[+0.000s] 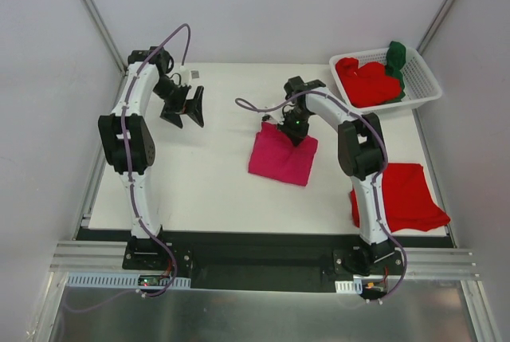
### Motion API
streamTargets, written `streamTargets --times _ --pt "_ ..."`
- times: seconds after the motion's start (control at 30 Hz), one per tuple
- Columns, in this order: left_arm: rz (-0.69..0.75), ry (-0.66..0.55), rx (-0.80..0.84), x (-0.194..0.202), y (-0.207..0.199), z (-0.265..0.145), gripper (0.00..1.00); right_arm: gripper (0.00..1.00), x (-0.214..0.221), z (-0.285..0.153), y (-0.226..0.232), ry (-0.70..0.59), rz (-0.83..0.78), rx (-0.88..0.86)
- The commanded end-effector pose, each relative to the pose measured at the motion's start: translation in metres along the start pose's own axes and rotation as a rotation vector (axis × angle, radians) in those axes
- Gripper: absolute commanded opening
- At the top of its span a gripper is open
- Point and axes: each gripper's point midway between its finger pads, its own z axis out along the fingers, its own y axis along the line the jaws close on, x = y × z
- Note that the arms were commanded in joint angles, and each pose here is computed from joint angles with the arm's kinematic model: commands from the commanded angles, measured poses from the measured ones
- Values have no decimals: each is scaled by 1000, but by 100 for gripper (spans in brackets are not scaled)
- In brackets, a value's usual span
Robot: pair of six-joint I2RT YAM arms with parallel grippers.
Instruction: Fold and stack the t-shirts
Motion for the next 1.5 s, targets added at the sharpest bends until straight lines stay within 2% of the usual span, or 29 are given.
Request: streamTargets --times 0.0,0.1,0.2,0.23,0.27,0.3,0.33,0.37,0.4,0.53,0.7,0.87,0.9,0.93,1.0,1.07,1.17,1.2,1.33,1.47 --pt "26 -12 16 6 -13 -14 99 1 -24 4 -14 -13 -188 45" --pt "31 -15 19 5 -14 -15 99 1 -30 4 -19 -5 -188 70" --pt "52 7 32 5 -24 -6 99 13 -29 -3 -21 -33 -97 85" --pt "63 11 32 4 -27 -3 99 35 -30 -6 -20 -52 -73 86" --pt "65 18 36 4 -28 -1 99 50 -32 -14 -19 -79 -54 110" --pt "69 26 37 3 -29 2 99 78 -32 -18 -19 -99 -7 129" --pt "76 27 34 2 -31 4 99 96 -33 -25 -18 -124 21 148" --pt "86 39 39 1 -35 10 99 100 -38 -39 -18 -167 38 182" --pt "95 46 40 0 -37 13 99 97 -41 -47 -16 -193 89 193" --pt "137 64 46 -8 -51 28 99 97 -46 -87 -14 -267 248 249" --pt "188 103 72 -12 -73 53 99 97 -10 -108 -4 -201 459 264" --pt "218 130 94 -16 -90 78 99 96 37 -95 54 -93 802 -8" --pt "238 124 96 -20 -96 82 99 96 36 -97 63 -118 815 -36" --pt "246 125 94 -22 -99 86 99 96 47 -86 79 -76 841 -77" --pt "273 118 92 -30 -104 96 99 96 48 -83 92 -85 891 -136" --pt "291 122 60 -35 -98 107 100 96 50 -77 105 -91 961 -202" --pt "356 106 -16 -46 -94 120 99 96 41 -72 116 -157 1044 -320" --pt "380 104 -87 -50 -85 121 99 97 32 -72 119 -182 1092 -372" --pt "435 113 -139 -53 -85 131 99 96 15 -70 108 -272 1133 -457" --pt "468 138 -154 -47 -89 137 99 96 22 -63 78 -326 1198 -442"
